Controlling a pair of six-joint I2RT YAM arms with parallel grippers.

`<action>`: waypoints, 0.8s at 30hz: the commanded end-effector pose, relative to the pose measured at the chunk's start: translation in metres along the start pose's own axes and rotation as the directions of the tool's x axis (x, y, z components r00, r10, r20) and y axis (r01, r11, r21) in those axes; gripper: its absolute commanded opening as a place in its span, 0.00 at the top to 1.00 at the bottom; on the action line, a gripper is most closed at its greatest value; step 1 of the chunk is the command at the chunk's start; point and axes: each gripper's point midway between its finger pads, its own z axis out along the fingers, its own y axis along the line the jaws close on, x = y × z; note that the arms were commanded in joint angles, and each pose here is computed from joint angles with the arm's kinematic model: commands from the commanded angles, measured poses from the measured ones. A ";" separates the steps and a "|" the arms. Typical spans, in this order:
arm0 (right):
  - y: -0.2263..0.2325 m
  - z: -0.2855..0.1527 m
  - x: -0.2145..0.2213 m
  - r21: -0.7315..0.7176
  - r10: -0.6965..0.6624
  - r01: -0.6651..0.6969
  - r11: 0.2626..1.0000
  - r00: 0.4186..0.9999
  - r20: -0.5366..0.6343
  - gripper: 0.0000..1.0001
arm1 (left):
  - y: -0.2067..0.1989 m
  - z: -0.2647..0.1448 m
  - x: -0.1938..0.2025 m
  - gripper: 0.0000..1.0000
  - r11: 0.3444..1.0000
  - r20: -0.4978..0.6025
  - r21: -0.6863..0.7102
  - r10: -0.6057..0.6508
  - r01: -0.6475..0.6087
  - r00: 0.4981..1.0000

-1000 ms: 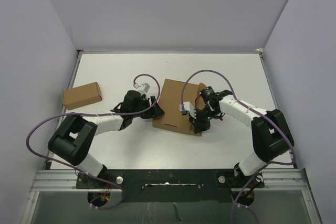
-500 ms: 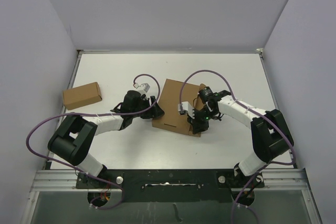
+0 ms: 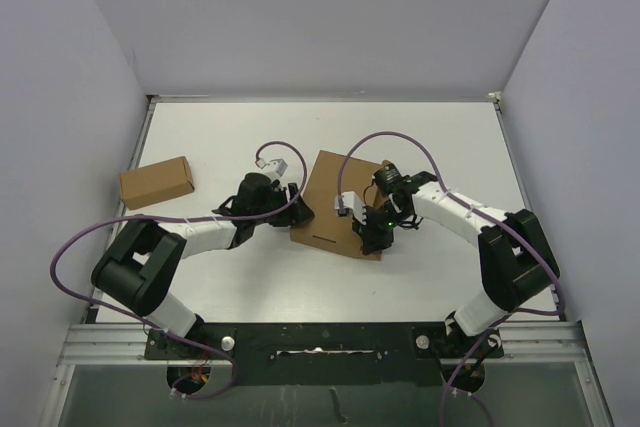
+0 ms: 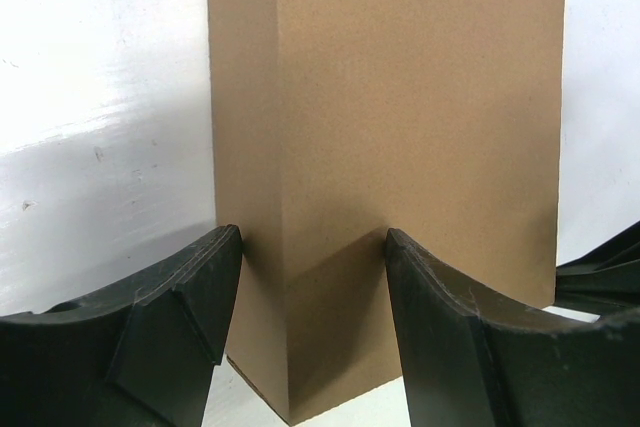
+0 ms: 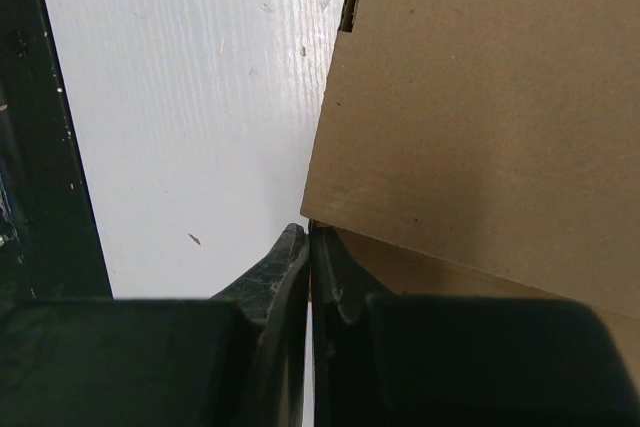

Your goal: Fold the paper box

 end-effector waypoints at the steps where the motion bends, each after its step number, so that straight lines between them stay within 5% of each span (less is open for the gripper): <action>1: -0.012 -0.011 -0.044 0.065 -0.078 0.071 0.995 0.990 0.113 0.99 | 0.008 0.005 0.026 0.44 0.999 -0.092 -0.051 0.003 -0.008 0.996; 10: -0.013 -0.017 -0.044 0.075 -0.082 0.073 0.995 0.989 0.125 0.95 | -0.001 0.006 0.017 0.41 0.999 -0.087 -0.029 0.021 -0.023 0.996; 17: -0.005 -0.053 -0.041 0.075 -0.103 0.088 0.993 0.969 0.223 0.75 | -0.009 -0.002 -0.014 0.34 0.999 -0.047 -0.011 0.047 -0.048 0.998; 24: -0.019 -0.082 -0.044 0.139 -0.075 0.034 0.990 0.950 0.304 0.71 | -0.017 -0.021 -0.057 0.23 0.997 0.033 -0.011 0.082 -0.081 0.996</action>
